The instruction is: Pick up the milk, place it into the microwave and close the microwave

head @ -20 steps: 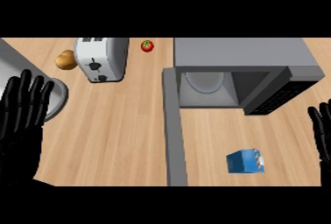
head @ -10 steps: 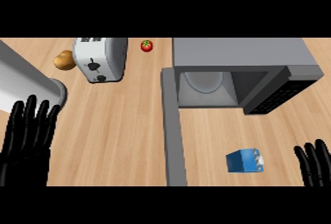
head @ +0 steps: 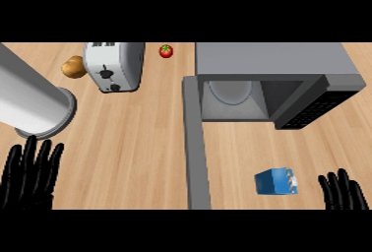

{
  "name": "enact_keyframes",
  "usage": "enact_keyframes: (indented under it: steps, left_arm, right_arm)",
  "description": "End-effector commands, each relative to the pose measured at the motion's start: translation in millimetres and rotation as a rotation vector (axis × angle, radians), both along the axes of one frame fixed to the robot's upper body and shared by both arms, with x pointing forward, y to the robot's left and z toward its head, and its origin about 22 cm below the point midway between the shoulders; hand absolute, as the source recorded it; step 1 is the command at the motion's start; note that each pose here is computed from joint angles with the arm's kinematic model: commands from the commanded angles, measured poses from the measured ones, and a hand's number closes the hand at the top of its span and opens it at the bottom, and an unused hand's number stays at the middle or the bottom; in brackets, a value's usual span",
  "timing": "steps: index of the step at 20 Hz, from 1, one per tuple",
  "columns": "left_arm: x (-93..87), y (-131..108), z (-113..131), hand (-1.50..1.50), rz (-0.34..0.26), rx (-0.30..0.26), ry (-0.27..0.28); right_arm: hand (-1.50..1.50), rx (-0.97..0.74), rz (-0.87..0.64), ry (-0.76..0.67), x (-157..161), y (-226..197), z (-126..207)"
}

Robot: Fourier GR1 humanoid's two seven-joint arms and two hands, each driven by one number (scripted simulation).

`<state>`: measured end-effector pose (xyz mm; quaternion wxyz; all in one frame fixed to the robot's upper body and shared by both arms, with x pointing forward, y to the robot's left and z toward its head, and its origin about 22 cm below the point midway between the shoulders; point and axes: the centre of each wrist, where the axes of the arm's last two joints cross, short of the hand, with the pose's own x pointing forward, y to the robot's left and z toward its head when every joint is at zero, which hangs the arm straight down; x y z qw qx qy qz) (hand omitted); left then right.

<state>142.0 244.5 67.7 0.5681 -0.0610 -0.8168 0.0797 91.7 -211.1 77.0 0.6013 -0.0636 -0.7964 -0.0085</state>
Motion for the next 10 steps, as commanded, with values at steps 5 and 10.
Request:
enact_keyframes:
  steps: [5,10]
  left_arm:
    - [-22.9,13,-10,-1.5,-0.011,0.007,0.012]
    - [-32.2,-11,-16,-1.5,0.003,-0.005,0.007]
  right_arm:
    - [-1.5,0.034,-0.005,0.045,5,-1,-48]
    - [-1.5,0.016,-0.091,0.066,20,-1,-81]
